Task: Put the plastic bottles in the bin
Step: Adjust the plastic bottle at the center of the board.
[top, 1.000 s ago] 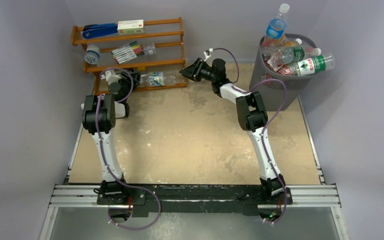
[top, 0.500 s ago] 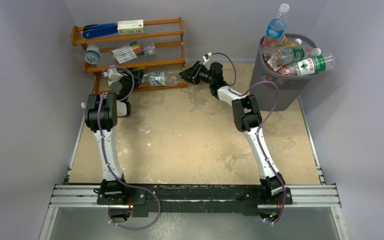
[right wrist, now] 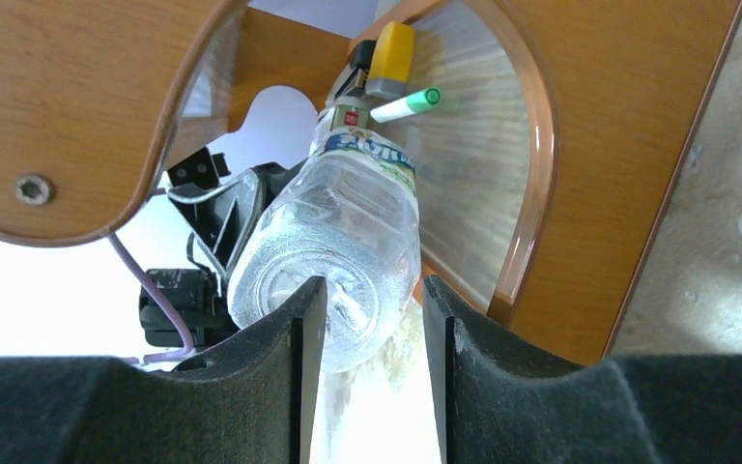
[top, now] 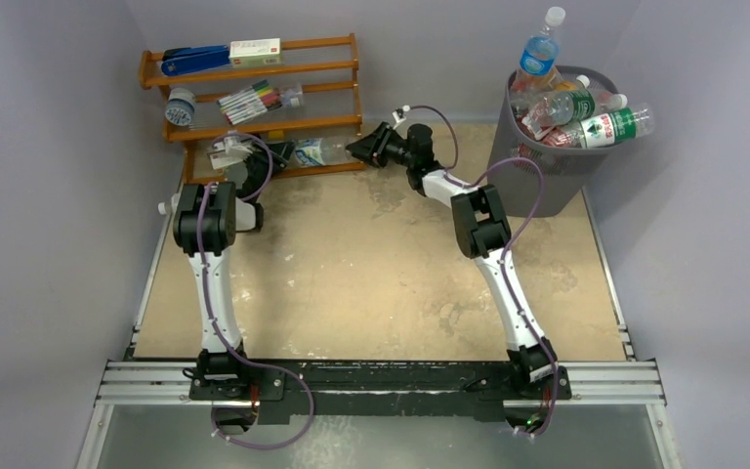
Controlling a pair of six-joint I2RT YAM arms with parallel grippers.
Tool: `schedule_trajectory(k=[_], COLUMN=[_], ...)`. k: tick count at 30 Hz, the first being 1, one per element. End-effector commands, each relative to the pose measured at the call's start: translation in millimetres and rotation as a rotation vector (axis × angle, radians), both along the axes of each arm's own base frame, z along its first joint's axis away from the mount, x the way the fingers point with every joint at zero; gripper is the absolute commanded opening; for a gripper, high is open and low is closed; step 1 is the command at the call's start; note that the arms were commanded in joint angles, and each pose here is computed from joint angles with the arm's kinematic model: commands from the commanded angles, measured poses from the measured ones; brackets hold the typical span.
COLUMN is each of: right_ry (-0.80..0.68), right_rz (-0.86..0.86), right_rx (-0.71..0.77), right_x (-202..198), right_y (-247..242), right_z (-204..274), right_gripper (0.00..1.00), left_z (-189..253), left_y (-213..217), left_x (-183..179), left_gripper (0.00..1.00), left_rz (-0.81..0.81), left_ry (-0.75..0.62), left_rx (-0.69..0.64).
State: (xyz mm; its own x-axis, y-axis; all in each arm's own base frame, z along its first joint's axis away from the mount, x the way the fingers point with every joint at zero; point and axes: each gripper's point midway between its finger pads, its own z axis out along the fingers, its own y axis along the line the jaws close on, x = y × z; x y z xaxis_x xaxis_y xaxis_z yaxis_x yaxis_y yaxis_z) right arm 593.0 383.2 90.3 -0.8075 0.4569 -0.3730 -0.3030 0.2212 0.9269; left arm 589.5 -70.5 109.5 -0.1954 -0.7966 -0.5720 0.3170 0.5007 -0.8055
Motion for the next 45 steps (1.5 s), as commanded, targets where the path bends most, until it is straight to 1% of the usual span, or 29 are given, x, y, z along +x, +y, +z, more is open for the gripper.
schedule_trajectory(k=[1, 9, 14, 18, 22, 26, 28, 29, 32, 34, 38, 40, 43, 45], right_ry=[-0.102, -0.119, -0.128, -0.142, -0.133, -0.087, -0.058, -0.038, -0.026, -0.007, -0.030, -0.044, -0.062, -0.073], right_rz=[0.055, 0.087, 0.122, 0.173, 0.221, 0.264, 0.281, 0.280, 0.275, 0.262, 0.243, 0.224, 0.183, 0.158], right_rx=[0.025, -0.023, -0.075, -0.127, -0.184, -0.220, -0.232, -0.244, -0.269, -0.319, -0.364, -0.395, -0.442, -0.472], right_x=[-20.1, -57.0, -93.8, -134.8, -184.0, -237.6, -263.8, -277.3, -299.8, -315.9, -338.0, -345.6, -352.4, -355.2], right_y=[13.8, 21.9, 31.8, 47.5, 60.1, 60.1, 53.9, 46.5, 32.5, 15.4, -7.0, -17.3, -35.5, -46.1], right_z=[51.4, 60.9, 59.1, 57.0, 40.8, 18.6, 9.7, 4.7, 5.8, -0.2, 17.1, 26.8, 40.5, 49.5], right_gripper=[0.44, 0.43, 0.43, 0.43, 0.42, 0.41, 0.45, 0.49, 0.61, 0.65, 0.72, 0.76, 0.84, 0.88], left_z=[33.0, 46.2, 57.4, 65.0, 79.7, 82.0, 82.8, 81.6, 75.6, 71.1, 66.3, 69.0, 67.9, 73.2], left_y=[-13.3, -26.8, -39.2, -46.5, -55.3, -69.6, -80.0, -85.6, -105.3, -118.3, -137.2, -140.3, -140.3, -138.3], left_x=[-14.1, -28.6, -40.3, -56.1, -81.4, -110.1, -123.9, -131.4, -153.7, -168.7, -195.6, -206.7, -221.0, -229.4], left_gripper=[0.51, 0.51, 0.51, 0.51, 0.51, 0.51, 0.51, 0.51, 0.51, 0.51, 0.51, 0.51, 0.51, 0.58], left_rz=[-0.054, -0.081, -0.101, -0.114, -0.128, -0.150, -0.166, -0.175, -0.209, -0.230, -0.273, -0.283, -0.278, -0.267], left_ry=[-0.076, -0.079, -0.082, -0.079, -0.083, -0.060, -0.049, -0.039, -0.007, 0.013, 0.042, 0.051, 0.109, 0.132], left_rx=[-0.005, -0.004, 0.004, 0.004, 0.018, 0.036, 0.046, 0.052, 0.090, 0.115, 0.161, 0.176, 0.236, 0.279])
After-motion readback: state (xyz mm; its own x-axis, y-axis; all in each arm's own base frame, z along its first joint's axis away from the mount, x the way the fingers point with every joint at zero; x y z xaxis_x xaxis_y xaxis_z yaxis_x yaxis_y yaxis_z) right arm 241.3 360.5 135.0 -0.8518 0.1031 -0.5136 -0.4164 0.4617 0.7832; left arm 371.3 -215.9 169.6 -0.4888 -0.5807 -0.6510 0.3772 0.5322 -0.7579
